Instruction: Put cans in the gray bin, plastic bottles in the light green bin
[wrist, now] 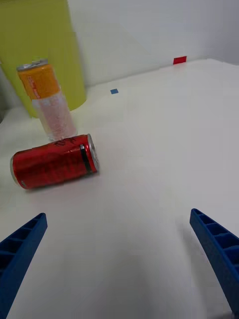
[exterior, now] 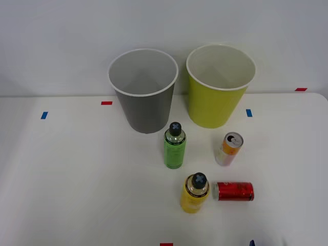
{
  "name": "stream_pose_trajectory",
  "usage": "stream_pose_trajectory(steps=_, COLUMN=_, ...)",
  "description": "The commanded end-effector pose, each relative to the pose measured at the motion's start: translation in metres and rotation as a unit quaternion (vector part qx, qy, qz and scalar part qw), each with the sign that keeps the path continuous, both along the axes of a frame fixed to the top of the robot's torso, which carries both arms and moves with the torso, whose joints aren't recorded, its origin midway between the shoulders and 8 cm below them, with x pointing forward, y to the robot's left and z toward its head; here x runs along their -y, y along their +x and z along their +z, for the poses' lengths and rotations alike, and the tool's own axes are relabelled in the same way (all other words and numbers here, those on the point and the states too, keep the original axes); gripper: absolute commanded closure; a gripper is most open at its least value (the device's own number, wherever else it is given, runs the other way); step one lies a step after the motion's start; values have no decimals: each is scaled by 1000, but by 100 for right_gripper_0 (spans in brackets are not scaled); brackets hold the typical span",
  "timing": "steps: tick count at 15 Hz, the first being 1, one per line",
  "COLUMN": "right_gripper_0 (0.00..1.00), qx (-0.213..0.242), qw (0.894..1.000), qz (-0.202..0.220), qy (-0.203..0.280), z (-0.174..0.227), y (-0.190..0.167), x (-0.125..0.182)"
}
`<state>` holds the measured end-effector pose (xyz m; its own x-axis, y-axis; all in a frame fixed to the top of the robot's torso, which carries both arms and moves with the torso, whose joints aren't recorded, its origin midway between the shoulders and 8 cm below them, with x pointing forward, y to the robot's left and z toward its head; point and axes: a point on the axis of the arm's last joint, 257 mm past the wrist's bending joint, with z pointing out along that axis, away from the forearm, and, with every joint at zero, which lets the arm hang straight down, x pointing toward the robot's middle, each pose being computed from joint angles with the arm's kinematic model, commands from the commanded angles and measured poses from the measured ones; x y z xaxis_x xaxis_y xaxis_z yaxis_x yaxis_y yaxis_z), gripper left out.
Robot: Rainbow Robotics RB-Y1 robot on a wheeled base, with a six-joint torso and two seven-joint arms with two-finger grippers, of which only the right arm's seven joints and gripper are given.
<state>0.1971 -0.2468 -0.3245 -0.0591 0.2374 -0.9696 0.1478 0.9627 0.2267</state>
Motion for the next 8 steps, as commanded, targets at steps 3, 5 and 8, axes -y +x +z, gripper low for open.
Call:
stream_pose_trajectory(steps=3, right_gripper_0=0, qx=-1, qw=1000, qz=3, qy=30, z=12, y=18, x=-8)
stream_pose_trajectory(steps=5, right_gripper_0=0, qx=-9, qw=999, qz=12, qy=50, z=26, y=32, x=-17)
stream_pose_trajectory(steps=8, right_gripper_0=0, qx=-32, qw=992, qz=11, qy=123, z=37, y=46, x=-29)
